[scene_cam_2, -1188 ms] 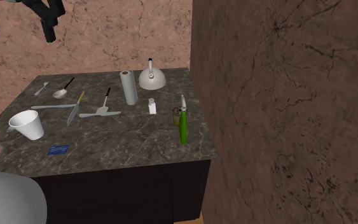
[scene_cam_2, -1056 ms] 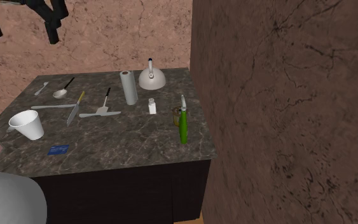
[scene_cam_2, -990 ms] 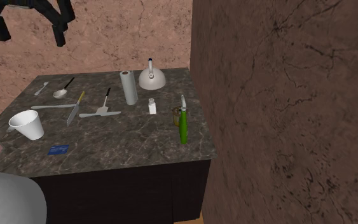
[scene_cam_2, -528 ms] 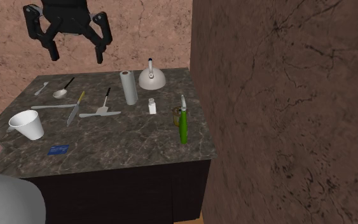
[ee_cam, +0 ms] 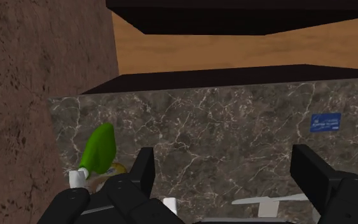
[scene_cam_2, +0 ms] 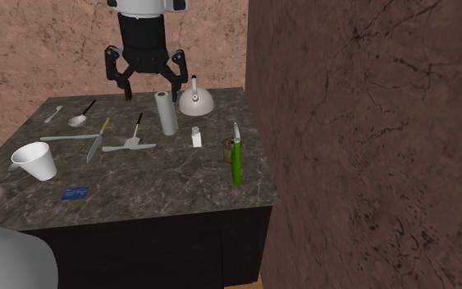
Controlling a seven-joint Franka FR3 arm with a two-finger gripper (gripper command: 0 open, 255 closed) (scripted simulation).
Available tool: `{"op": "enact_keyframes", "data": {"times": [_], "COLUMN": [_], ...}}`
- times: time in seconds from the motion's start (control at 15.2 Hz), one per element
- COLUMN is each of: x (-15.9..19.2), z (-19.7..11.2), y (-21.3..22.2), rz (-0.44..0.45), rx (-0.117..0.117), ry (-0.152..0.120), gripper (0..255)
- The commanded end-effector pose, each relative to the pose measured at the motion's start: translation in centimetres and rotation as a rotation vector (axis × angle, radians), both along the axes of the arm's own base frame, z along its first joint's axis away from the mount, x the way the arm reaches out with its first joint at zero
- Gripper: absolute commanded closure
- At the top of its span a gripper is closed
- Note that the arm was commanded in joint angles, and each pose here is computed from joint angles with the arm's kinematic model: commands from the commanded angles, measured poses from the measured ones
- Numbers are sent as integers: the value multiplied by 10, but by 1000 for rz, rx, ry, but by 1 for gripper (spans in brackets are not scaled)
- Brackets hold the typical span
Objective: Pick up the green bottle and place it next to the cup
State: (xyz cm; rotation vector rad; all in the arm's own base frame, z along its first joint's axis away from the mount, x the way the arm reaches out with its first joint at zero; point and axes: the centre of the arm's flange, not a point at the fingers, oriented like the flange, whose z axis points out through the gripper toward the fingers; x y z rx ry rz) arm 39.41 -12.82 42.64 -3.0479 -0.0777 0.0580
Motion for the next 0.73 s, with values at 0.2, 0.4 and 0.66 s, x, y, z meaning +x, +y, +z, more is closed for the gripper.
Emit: {"op": "enact_keyframes", "data": {"times": [0.2, 0.4, 0.66], "x": [34, 53, 78], "z": [-41, -65, -98], "y": [-38, -60, -90], "rz": [0, 0, 0], "rx": [-19, -29, -43], "ry": [-4, -5, -7], "gripper": [0, 0, 0]}}
